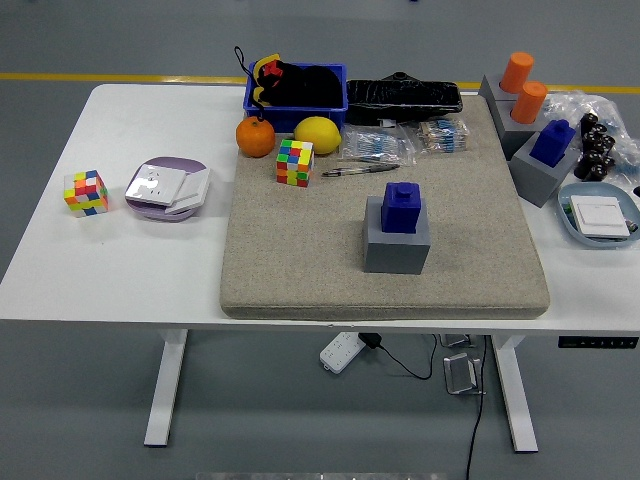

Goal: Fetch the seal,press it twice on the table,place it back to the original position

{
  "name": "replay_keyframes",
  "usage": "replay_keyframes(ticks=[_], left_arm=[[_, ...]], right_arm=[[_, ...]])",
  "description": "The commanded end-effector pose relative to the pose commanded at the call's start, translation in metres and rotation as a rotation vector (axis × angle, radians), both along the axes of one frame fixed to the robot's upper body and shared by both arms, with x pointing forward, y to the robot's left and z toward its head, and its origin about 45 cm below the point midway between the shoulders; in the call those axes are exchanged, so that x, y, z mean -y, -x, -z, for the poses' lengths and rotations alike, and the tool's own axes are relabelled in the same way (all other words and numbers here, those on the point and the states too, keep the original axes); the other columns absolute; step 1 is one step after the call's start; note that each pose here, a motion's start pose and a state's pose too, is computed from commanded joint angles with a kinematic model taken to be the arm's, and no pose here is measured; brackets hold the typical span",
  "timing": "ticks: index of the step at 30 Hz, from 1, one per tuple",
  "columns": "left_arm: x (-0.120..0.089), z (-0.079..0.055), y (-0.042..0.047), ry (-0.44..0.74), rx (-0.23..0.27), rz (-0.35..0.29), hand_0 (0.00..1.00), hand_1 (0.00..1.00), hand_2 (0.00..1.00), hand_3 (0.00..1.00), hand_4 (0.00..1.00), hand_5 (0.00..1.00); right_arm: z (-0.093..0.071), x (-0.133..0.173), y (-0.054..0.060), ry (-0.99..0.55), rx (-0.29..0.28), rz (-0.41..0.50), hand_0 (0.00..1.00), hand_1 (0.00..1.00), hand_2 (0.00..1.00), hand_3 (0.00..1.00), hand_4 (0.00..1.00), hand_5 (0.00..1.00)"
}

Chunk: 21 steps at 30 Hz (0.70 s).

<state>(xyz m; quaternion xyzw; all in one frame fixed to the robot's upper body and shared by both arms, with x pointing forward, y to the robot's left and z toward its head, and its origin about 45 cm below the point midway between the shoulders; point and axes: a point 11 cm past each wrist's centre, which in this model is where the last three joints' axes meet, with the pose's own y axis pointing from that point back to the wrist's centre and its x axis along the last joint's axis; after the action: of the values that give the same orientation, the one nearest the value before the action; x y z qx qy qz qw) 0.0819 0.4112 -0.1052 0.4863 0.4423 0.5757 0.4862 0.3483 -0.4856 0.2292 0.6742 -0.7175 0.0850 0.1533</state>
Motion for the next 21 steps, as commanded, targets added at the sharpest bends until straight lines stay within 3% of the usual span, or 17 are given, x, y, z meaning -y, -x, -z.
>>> replay_keyframes(ticks=[10,21], left_arm=[[-0.001,0.0,0.0019,-0.002,-0.001,-0.003,0.811,0.816,0.786,0.836,0.802,0.416],[0.001,0.001,0.0028,0.002,-0.003,-0.006,0.815,0.815,0.786,0.836,0.797,0.411]], right_arm=[[-0.001,0.019,0.016,-0.001,-0.001,0.066,0.83,0.727,0.681,0.692,0.922,0.221],[-0.005,0.029,0.024,-0.008,0.011,0.104,0.816,0.692,0.673,0.679,0.891,0.212]])
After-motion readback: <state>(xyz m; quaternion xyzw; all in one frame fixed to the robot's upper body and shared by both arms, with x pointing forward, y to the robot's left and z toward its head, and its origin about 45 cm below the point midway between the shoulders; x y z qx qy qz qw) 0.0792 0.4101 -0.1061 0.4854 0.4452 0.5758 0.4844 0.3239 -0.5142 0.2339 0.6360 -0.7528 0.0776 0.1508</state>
